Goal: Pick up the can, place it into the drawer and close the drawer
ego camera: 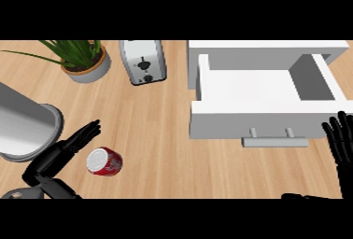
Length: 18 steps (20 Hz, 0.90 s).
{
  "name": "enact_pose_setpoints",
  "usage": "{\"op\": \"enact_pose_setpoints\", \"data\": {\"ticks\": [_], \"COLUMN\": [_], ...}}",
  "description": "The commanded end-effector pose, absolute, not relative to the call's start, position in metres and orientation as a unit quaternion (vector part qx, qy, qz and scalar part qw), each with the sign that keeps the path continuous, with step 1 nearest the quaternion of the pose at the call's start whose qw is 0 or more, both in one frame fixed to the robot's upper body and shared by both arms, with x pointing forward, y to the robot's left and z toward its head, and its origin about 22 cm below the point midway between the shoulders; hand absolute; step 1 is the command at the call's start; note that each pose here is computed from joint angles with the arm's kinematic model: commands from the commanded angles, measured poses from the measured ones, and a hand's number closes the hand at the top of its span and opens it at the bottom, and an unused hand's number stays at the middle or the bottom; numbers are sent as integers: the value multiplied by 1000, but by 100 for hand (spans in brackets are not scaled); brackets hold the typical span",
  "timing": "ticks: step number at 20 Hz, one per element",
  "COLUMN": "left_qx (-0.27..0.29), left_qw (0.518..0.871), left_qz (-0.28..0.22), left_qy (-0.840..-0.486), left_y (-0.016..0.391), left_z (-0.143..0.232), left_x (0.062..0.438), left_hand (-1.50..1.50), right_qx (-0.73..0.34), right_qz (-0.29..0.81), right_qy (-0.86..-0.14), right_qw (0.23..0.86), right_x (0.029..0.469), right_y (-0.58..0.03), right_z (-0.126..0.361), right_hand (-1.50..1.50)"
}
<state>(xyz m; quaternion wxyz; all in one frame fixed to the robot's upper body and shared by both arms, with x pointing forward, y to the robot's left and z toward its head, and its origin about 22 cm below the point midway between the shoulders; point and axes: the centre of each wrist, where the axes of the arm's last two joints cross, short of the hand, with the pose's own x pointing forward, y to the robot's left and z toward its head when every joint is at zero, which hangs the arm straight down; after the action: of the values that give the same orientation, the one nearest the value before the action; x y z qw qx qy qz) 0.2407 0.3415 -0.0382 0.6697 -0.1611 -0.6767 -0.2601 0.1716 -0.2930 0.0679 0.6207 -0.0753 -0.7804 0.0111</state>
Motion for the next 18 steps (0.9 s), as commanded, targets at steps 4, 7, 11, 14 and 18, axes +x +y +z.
{"op": "enact_pose_setpoints", "data": {"ticks": [4, 7, 11, 14, 18], "left_qx": [-188, -178, -190, -176, -182], "left_qw": [652, 660, 671, 680, 679], "left_qz": [-265, -267, -252, -251, -249], "left_qy": [-685, -679, -671, -666, -666], "left_y": [347, 351, 358, 357, 365], "left_z": [-52, -72, -85, -88, -91], "left_x": [240, 250, 238, 250, 247], "left_hand": [-150, -150, -150, -150, -150], "right_qx": [-80, -74, -72, -72, -70], "right_qz": [11, 7, 7, 15, 8], "right_qy": [-778, -782, -785, -787, -785], "right_qw": [623, 619, 615, 613, 616], "right_x": [151, 165, 149, 153, 147], "right_y": [-305, -285, -287, -304, -300], "right_z": [79, 86, 85, 79, 93], "right_hand": [-150, -150, -150, -150, -150]}}
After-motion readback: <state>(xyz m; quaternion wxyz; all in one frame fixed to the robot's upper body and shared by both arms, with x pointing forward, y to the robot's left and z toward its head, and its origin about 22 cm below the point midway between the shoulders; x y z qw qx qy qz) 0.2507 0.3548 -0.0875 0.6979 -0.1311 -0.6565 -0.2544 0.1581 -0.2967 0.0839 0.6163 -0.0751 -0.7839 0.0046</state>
